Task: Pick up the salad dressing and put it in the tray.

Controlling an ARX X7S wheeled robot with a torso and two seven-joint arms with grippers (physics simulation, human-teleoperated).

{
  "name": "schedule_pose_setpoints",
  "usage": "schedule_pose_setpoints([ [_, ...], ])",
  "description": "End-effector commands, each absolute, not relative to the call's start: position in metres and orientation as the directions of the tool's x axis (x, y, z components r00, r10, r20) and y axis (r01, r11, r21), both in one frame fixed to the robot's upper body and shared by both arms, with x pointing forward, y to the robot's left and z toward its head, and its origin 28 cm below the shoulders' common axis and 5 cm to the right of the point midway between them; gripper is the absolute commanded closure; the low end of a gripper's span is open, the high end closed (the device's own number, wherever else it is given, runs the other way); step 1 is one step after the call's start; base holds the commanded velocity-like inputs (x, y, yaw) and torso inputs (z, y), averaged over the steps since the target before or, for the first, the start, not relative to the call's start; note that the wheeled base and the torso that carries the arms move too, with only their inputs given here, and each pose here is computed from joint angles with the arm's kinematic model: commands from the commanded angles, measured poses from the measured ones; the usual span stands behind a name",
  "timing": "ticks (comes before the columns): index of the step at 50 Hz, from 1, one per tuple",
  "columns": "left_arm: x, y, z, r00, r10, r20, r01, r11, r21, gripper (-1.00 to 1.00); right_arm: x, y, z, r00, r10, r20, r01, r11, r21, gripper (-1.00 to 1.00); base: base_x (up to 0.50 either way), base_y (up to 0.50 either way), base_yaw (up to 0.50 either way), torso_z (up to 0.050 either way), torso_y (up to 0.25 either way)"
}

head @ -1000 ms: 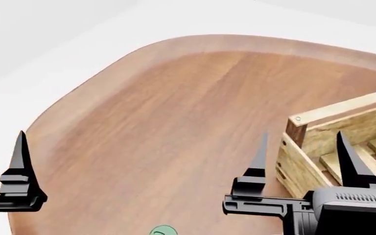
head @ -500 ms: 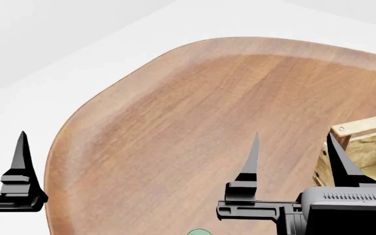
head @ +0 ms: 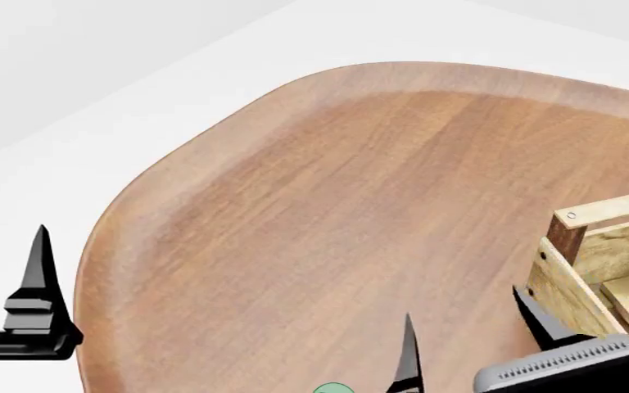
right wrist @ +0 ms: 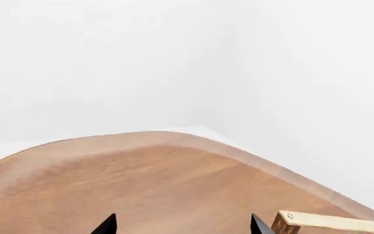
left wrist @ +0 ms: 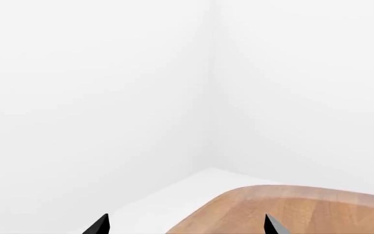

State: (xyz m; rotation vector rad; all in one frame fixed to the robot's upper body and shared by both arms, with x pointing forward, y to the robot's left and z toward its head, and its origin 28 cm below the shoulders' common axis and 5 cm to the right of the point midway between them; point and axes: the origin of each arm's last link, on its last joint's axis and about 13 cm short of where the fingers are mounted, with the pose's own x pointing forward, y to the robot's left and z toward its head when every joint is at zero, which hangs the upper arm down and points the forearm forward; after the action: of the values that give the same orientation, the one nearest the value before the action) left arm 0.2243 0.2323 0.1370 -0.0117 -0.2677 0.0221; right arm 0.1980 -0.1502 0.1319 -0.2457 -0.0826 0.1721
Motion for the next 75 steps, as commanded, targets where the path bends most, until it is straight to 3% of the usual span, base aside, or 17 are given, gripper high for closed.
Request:
schedule_pose_setpoints([
  [1, 0.223, 0.232, 0.137, 0.965, 0.019, 0.262, -0.015, 1.0, -0.018, -1.0, 0.175, -0.163, 0.123, 0.935, 0.308, -0.179, -0.352, 0.874, -0.335, -1.0, 0.0, 0.0, 0.0, 0.0, 0.0],
  [12, 0.223, 0.232, 0.136, 0.965, 0.013, 0.261, -0.01, 1.0, -0.014, -1.0, 0.168, -0.171, 0.102, 0.847, 0.371, -0.38, -0.505, 0.784, -0.36, -1.0, 0.0, 0.0, 0.0, 0.0, 0.0],
  [26, 0.223, 0.231, 0.136, 0.966, 0.01, 0.26, -0.008, 1.0, -0.011, -1.0, 0.154, -0.181, 0.097, 0.789, 0.389, -0.475, -0.589, 0.698, -0.407, -1.0, 0.0, 0.0, 0.0, 0.0, 0.0],
  [36, 0.223, 0.23, 0.135, 0.966, 0.007, 0.258, -0.005, 1.0, -0.008, -1.0, 0.162, -0.168, 0.094, 0.786, 0.487, -0.382, -0.6, 0.751, -0.277, -1.0, 0.0, 0.0, 0.0, 0.0, 0.0],
  [46, 0.222, 0.231, 0.136, 0.966, 0.008, 0.259, -0.007, 1.0, -0.007, -1.0, 0.179, -0.159, 0.086, 0.839, 0.442, -0.318, -0.512, 0.839, -0.185, -1.0, 0.0, 0.0, 0.0, 0.0, 0.0],
  [61, 0.223, 0.23, 0.137, 0.965, 0.004, 0.261, -0.003, 1.0, -0.002, -1.0, 0.189, -0.145, 0.07, 0.808, 0.5, -0.313, -0.549, 0.832, -0.087, -1.0, 0.0, 0.0, 0.0, 0.0, 0.0],
  [67, 0.223, 0.23, 0.137, 0.966, 0.003, 0.26, -0.003, 1.0, -0.003, -1.0, 0.192, -0.135, 0.064, 0.733, 0.593, -0.334, -0.642, 0.765, -0.051, -1.0, 0.0, 0.0, 0.0, 0.0, 0.0],
  [75, 0.224, 0.231, 0.135, 0.967, 0.006, 0.255, -0.005, 1.0, -0.003, -1.0, 0.205, -0.133, 0.06, 0.762, 0.566, -0.314, -0.601, 0.799, -0.02, -1.0, 0.0, 0.0, 0.0, 0.0, 0.0],
])
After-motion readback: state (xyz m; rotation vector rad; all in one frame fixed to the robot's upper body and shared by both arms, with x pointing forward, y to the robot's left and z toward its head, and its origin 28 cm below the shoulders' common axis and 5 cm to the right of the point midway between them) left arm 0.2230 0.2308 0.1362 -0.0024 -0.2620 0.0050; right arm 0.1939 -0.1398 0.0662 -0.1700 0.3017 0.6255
